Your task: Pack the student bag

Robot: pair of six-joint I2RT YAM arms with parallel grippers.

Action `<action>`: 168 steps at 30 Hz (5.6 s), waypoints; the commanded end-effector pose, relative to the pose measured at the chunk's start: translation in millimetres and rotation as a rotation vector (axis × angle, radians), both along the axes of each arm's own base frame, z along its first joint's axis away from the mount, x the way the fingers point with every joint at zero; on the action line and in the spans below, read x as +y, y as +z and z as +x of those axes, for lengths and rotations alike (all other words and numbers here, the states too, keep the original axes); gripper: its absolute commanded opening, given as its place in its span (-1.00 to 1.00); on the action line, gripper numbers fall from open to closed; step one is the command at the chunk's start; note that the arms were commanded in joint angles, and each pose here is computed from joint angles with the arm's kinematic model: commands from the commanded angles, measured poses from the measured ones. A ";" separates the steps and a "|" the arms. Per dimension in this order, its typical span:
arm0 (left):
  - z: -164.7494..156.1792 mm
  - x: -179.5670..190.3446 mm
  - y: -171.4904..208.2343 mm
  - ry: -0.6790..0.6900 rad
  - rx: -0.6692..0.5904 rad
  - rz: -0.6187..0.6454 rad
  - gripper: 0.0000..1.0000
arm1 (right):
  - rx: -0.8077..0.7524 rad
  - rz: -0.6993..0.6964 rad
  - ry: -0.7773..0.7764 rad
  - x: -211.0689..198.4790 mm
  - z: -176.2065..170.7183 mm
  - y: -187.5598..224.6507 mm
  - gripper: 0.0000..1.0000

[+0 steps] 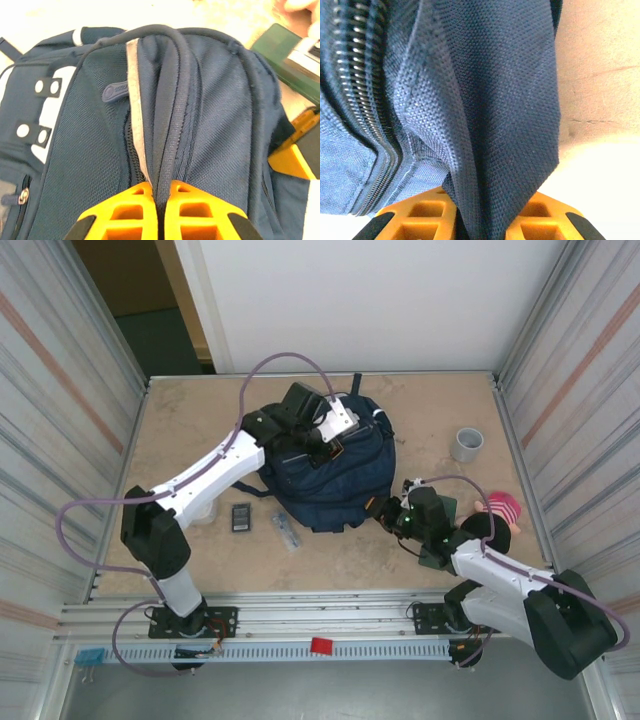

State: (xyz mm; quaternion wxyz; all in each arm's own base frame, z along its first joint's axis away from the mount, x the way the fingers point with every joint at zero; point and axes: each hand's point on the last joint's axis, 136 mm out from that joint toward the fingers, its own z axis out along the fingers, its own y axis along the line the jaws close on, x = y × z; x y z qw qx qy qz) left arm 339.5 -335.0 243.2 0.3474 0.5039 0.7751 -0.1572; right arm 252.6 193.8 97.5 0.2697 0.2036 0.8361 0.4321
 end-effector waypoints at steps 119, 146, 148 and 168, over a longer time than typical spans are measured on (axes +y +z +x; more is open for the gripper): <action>-44.1 43.7 10.2 -0.359 -0.370 -0.200 -1.00 | -0.366 -0.125 0.687 41.1 -12.5 99.4 -0.67; -11.5 44.7 -17.4 0.029 -0.278 -0.016 -1.00 | -0.296 -0.328 0.614 11.7 -5.3 122.6 -1.00; -4.7 43.0 -18.5 0.104 -0.234 -0.019 -1.00 | -0.299 -0.323 0.629 17.2 -7.2 125.0 -1.00; 7.1 43.6 -38.7 0.376 -0.070 -0.057 -1.00 | -0.153 -0.310 0.743 24.5 -6.0 126.6 -1.00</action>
